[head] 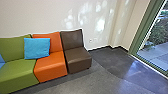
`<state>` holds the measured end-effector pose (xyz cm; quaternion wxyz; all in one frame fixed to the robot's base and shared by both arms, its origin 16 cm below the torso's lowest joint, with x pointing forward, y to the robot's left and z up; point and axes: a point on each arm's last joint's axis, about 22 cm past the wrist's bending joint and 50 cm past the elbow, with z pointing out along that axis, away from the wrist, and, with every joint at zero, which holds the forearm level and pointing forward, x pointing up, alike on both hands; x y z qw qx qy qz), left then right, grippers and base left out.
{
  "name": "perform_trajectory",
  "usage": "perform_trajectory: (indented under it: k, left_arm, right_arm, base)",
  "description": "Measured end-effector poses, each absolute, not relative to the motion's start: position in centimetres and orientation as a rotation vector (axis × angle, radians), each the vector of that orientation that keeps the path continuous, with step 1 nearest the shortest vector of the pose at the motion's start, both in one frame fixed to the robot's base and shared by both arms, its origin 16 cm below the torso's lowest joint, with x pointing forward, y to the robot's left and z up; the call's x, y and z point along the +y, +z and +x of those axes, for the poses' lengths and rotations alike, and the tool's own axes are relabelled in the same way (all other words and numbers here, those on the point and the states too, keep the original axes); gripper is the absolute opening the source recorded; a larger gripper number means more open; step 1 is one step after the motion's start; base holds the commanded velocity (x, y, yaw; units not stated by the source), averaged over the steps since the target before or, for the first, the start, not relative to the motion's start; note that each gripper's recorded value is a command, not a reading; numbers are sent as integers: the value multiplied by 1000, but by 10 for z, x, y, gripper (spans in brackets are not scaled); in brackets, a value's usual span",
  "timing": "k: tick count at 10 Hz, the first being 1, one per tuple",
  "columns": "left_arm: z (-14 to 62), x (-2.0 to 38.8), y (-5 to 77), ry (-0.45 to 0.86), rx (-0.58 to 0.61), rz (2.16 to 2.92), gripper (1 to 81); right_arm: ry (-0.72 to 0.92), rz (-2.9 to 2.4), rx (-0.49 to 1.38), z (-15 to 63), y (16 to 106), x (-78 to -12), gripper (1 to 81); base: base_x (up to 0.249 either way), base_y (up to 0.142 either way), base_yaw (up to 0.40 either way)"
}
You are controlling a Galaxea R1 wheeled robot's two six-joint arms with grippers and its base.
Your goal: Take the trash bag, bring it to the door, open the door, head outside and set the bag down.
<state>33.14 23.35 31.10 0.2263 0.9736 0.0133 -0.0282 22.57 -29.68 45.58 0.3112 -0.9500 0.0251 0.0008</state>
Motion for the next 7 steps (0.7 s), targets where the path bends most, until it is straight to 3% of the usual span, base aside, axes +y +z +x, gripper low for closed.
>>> perform_trajectory:
  k: [7]
  left_arm:
    - [409,231,281,5,30,2673,811]
  right_arm:
    - [-71,-2498,24,354,438,-307,811]
  base:
    - [0,0,0]
